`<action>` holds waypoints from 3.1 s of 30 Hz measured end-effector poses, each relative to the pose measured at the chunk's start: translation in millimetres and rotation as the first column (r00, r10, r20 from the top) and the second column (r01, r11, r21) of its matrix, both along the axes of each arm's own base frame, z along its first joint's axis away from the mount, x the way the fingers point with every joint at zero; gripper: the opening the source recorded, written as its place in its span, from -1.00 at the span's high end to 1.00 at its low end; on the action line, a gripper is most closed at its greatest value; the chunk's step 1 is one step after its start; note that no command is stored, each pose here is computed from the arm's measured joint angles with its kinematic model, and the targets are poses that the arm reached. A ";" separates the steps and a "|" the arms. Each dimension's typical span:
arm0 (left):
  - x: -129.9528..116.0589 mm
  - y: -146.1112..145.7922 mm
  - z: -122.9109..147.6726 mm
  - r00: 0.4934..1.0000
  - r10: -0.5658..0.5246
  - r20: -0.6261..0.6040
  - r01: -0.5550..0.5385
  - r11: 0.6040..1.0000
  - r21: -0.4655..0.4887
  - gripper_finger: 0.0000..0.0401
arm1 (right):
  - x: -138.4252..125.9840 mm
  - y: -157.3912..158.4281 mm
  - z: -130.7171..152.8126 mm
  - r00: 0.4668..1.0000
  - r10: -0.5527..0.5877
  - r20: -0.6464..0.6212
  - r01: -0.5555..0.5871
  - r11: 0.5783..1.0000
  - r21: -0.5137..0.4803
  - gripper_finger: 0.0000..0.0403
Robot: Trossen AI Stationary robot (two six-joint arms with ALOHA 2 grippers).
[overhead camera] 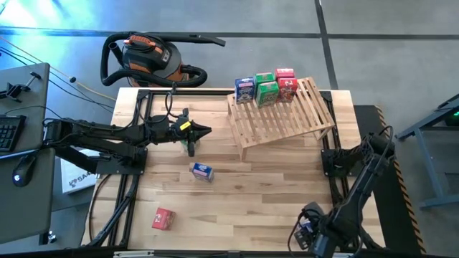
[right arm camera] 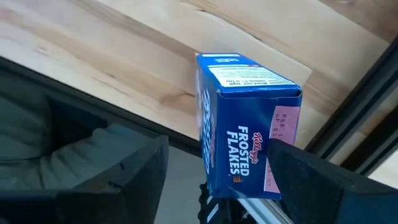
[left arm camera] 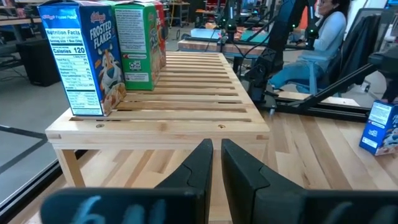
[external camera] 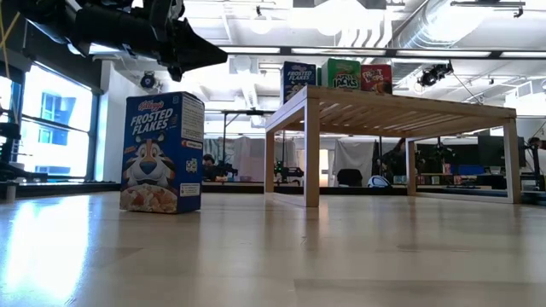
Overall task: Stack cereal on shelf
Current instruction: Put the bottom blue cereal box on the shelf aligned with the other blue cereal box
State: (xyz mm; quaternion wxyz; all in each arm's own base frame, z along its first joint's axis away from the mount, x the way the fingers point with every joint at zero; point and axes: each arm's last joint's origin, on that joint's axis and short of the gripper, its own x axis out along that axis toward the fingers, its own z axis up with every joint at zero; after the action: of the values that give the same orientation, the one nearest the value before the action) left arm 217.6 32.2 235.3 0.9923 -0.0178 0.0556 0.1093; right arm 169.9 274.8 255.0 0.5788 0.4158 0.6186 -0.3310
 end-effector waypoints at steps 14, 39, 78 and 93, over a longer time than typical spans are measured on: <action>0.0 0.0 0.1 1.000 0.000 0.001 0.000 1.000 0.000 0.88 | 14.7 -5.5 23.8 0.998 0.036 0.042 -0.036 0.999 0.005 -0.33; 0.1 -0.2 0.0 1.000 -0.001 0.000 0.001 1.000 0.000 0.88 | -10.7 6.0 -14.6 1.000 0.013 0.006 -0.013 1.000 -0.003 -0.52; 0.0 -0.2 0.1 1.000 -0.001 0.001 0.001 1.000 0.000 0.88 | 97.3 -123.6 63.9 0.647 0.640 0.415 -0.597 0.763 -0.246 0.39; 0.0 -0.1 0.0 1.000 0.001 0.001 -0.001 1.000 -0.008 0.88 | 131.7 -247.6 151.0 0.219 0.954 0.203 -0.660 0.298 -0.690 0.39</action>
State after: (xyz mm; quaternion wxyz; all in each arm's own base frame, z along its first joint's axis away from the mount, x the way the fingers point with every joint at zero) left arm 217.6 32.2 235.3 0.9922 -0.0217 0.0554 0.1094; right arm 301.6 27.2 406.0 0.9005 -0.0615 0.4275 0.0496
